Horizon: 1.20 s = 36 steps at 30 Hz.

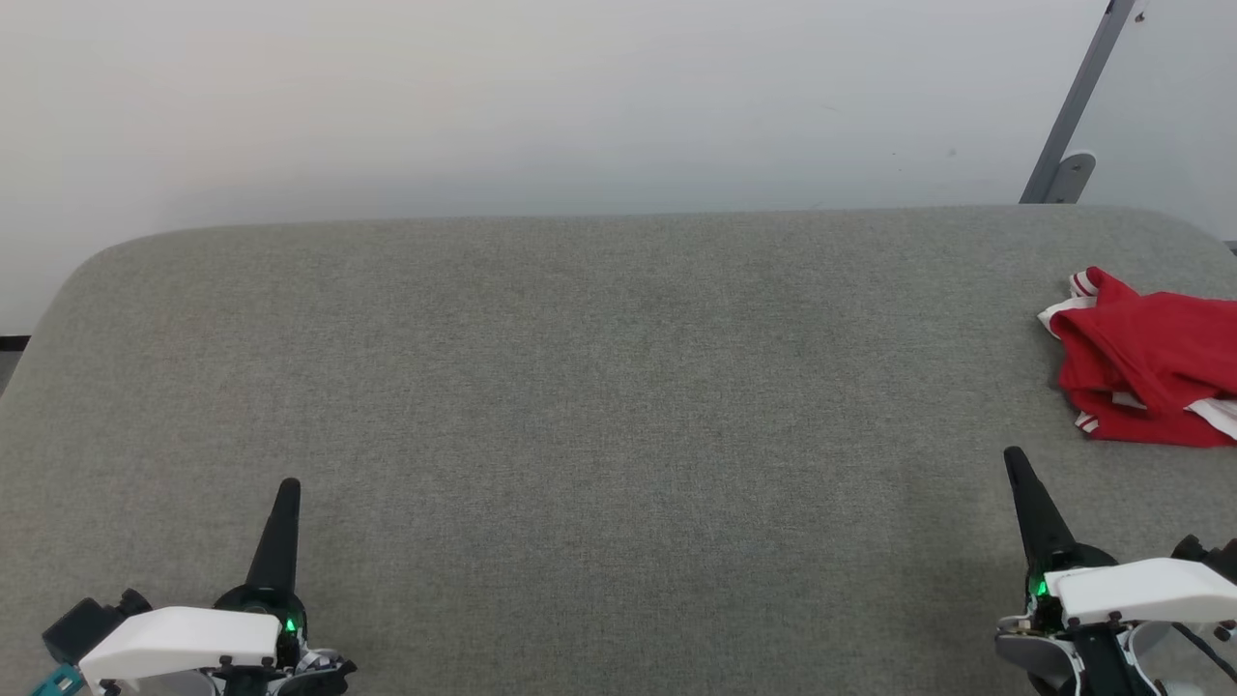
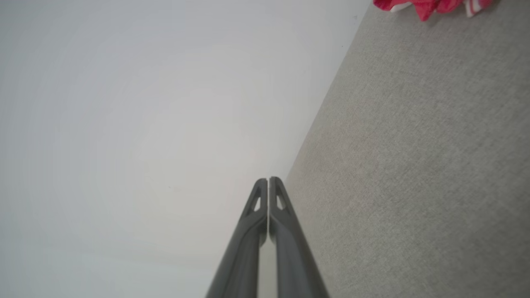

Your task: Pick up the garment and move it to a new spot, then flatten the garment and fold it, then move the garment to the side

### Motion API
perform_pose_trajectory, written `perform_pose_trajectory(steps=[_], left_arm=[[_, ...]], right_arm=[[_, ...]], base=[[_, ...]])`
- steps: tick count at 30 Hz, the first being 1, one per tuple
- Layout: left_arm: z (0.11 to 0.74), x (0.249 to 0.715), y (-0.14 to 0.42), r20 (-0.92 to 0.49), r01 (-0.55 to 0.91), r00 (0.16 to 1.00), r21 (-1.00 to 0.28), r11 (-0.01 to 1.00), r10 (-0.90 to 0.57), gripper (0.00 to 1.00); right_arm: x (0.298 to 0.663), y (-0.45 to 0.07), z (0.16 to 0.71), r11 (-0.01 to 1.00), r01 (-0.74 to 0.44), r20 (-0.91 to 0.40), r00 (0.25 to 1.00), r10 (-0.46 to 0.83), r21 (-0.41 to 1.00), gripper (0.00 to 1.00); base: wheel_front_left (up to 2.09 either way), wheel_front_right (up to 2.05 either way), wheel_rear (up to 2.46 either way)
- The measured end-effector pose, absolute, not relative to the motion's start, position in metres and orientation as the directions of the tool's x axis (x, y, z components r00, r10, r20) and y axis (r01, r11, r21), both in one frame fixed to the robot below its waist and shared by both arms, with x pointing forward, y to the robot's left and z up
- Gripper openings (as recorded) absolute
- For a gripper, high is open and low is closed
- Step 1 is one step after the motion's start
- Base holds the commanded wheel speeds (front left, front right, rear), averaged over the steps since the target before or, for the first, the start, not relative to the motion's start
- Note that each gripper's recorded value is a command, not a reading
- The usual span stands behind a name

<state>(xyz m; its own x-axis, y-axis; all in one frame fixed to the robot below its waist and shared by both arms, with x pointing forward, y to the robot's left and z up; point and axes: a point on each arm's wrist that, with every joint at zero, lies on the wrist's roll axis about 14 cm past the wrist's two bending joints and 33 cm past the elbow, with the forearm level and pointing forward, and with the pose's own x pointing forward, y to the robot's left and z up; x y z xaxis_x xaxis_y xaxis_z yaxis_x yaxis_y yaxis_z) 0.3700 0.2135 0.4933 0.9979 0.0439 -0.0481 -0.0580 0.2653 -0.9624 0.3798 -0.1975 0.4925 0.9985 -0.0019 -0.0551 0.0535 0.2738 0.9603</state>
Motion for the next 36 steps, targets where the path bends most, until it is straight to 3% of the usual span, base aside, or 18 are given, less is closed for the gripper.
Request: perform_pose_trajectory(steps=[36], left_arm=[[0.502,0.386,0.201,-0.019,-0.019,1.0,-1.0,0.017,0.003,0.0]], right_arm=[[0.387,-0.2,0.503,0.02,0.014,-0.014,1.0,0.0,1.0,0.0]], base=[[0.0,0.0,0.0]])
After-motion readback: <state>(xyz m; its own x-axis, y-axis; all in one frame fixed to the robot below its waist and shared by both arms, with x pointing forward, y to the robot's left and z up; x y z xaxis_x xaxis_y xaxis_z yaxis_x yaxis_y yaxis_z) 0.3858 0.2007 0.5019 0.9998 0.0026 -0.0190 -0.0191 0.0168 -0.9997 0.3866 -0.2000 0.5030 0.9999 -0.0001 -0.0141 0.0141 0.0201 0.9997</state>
